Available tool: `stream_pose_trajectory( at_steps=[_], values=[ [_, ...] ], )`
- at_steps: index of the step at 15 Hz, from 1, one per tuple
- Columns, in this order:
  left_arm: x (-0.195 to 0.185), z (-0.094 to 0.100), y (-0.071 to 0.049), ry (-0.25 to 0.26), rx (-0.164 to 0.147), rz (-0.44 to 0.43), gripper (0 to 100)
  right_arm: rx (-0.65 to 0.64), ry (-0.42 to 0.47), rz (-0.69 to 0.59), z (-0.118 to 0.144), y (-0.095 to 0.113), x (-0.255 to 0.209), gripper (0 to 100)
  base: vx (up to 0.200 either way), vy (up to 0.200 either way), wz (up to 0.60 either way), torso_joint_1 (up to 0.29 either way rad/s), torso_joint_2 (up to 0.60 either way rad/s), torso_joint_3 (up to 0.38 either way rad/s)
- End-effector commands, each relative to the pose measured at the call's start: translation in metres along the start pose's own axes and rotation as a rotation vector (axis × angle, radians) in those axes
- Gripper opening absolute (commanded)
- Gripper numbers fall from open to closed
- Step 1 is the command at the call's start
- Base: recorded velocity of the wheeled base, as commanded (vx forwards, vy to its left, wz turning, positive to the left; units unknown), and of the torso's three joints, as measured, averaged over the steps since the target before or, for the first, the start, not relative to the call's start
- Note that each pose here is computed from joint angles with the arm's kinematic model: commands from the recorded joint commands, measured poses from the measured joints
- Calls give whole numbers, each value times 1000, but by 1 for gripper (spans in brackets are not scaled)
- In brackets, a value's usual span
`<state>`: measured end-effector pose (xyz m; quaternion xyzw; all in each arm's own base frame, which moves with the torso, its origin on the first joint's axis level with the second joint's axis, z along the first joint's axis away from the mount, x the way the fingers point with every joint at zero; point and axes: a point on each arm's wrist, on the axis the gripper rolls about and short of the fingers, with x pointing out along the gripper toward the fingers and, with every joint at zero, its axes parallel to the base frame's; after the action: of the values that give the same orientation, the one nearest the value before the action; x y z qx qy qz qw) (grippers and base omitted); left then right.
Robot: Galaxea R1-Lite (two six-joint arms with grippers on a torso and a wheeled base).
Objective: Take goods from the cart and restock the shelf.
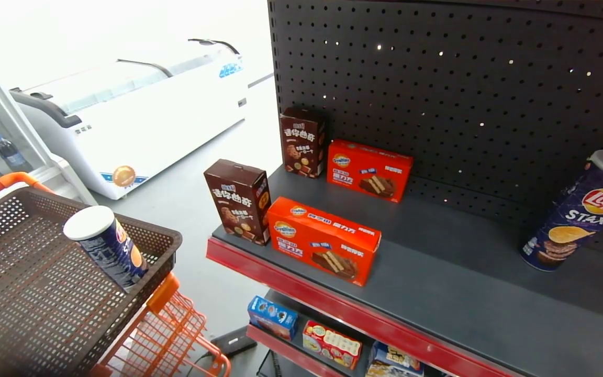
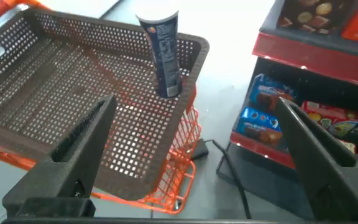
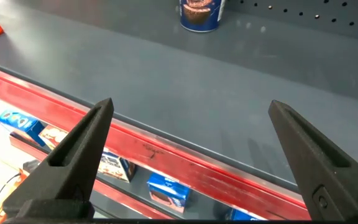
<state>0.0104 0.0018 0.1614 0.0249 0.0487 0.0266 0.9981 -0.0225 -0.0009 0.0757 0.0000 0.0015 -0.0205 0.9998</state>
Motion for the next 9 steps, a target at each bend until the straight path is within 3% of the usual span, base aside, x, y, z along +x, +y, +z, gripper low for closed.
stream_pose_trajectory(
  at_steps=[1,3,6,8,9],
  values=[
    [80,16,8,288,-21,174,100,0,0,0,0,0,0,100,0,0,0,0,0,0],
    [125,15,11,302,-52,99,100,0,0,0,0,0,0,100,0,0,0,0,0,0],
    [179,7,23,256,-28,153,100,0,0,0,0,0,0,100,0,0,0,0,0,0],
    [195,-4,22,248,-18,150,100,0,0,0,0,0,0,100,0,0,0,0,0,0],
    [203,-13,24,249,3,158,100,0,0,0,0,0,0,100,0,0,0,0,0,0]
  ],
)
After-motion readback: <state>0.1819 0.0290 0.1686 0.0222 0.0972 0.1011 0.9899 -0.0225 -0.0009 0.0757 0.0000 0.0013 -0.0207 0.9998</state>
